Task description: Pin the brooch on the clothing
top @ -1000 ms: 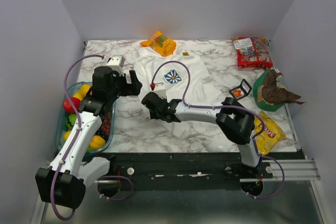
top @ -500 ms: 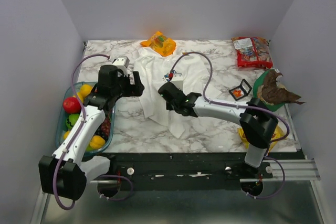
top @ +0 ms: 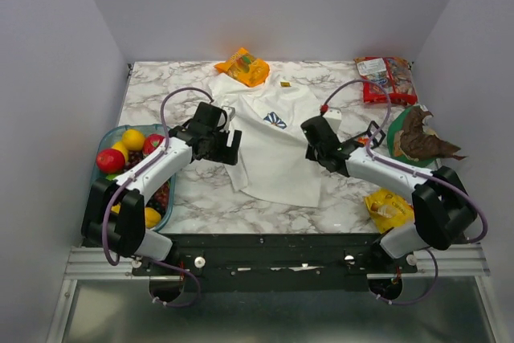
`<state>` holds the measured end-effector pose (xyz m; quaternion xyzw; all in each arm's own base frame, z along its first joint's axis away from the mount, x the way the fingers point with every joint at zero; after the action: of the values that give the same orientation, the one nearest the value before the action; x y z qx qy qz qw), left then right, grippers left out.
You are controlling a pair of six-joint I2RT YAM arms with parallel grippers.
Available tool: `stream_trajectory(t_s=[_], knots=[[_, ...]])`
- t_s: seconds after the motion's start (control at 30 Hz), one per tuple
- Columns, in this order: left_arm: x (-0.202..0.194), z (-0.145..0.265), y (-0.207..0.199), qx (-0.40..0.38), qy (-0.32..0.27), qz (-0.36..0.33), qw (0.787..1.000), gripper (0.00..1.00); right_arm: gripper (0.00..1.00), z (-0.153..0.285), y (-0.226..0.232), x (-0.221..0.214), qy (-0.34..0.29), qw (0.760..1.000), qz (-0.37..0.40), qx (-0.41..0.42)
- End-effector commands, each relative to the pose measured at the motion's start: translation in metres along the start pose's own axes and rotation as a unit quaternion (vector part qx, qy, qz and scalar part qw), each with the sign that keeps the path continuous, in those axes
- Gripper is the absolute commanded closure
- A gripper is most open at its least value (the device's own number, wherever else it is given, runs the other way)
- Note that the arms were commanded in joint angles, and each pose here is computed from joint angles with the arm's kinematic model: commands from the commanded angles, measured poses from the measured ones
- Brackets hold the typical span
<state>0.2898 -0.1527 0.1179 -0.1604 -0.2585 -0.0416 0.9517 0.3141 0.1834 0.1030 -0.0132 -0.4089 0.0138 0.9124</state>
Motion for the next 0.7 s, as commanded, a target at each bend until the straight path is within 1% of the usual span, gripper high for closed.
stream_trajectory(t_s=[0.0, 0.07, 0.1, 0.2, 0.27, 0.33, 0.37, 0.4, 0.43, 0.47, 0.5, 0.53, 0.57, 0.6, 0.63, 0.67], knots=[[-0.002, -0.002, 0.012, 0.042, 0.013, -0.020, 0.999, 0.11, 0.99, 0.000, -0.038, 0.017, -0.029, 0.999, -0.014, -0.032], [-0.006, -0.007, 0.014, 0.045, 0.025, -0.021, 0.998, 0.15, 0.99, -0.004, -0.053, 0.019, -0.027, 0.999, -0.020, -0.039], [-0.010, -0.013, 0.014, 0.043, 0.040, -0.020, 0.998, 0.18, 0.99, -0.003, -0.057, 0.022, -0.031, 0.998, -0.022, -0.040], [-0.018, -0.024, 0.011, 0.030, 0.069, -0.015, 0.997, 0.21, 0.99, -0.003, -0.062, 0.018, -0.027, 0.999, -0.013, -0.042], [-0.021, -0.028, 0.004, 0.009, 0.081, -0.012, 0.997, 0.21, 0.98, -0.003, -0.057, 0.014, -0.021, 1.000, -0.005, -0.023], [-0.022, -0.031, 0.004, 0.008, 0.086, -0.009, 0.996, 0.21, 0.83, 0.000, -0.054, 0.012, -0.016, 1.000, 0.004, -0.008], [-0.021, -0.031, 0.005, 0.011, 0.084, -0.010, 0.996, 0.22, 0.72, 0.002, -0.052, 0.006, -0.006, 1.000, 0.009, 0.005], [-0.018, -0.030, 0.005, 0.014, 0.078, -0.011, 0.997, 0.23, 0.52, 0.005, -0.050, 0.004, -0.007, 1.000, 0.013, 0.011], [-0.014, -0.027, 0.005, 0.018, 0.067, -0.012, 0.997, 0.25, 0.44, 0.015, -0.049, 0.009, -0.022, 0.999, 0.017, 0.020], [-0.010, -0.023, 0.006, 0.022, 0.054, -0.015, 0.998, 0.26, 0.37, 0.021, -0.043, 0.002, -0.025, 0.999, 0.034, 0.025], [0.004, -0.013, 0.001, 0.011, 0.015, -0.016, 1.000, 0.26, 0.27, 0.029, -0.038, 0.004, -0.038, 0.998, 0.040, 0.033], [0.011, -0.006, -0.001, 0.008, -0.007, -0.015, 1.000, 0.26, 0.25, 0.037, -0.034, 0.003, -0.047, 0.996, 0.057, 0.040], [0.015, 0.000, 0.001, 0.016, -0.028, -0.011, 0.999, 0.24, 0.22, 0.054, -0.020, 0.006, -0.071, 0.993, 0.072, 0.064], [0.031, 0.018, -0.002, 0.008, -0.080, -0.011, 0.997, 0.20, 0.21, 0.062, -0.013, 0.004, -0.079, 0.990, 0.084, 0.077], [0.036, 0.027, -0.002, 0.011, -0.104, -0.009, 0.995, 0.19, 0.20, 0.068, -0.006, 0.003, -0.085, 0.988, 0.092, 0.091], [0.037, 0.034, 0.001, 0.012, -0.120, -0.005, 0.993, 0.17, 0.20, 0.081, 0.012, 0.000, -0.095, 0.982, 0.104, 0.128]])
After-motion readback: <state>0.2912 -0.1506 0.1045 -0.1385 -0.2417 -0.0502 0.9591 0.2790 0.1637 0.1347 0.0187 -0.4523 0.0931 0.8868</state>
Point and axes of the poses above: each gripper's point midway between its finger pads, its own z axis back along the fingers, its own y axis along the line the jaws close on, x = y × z, the point moved 2 cm from there along z, back along the fingers, and after that the axes turned 11 degrees about z, right-handed, at the moved point
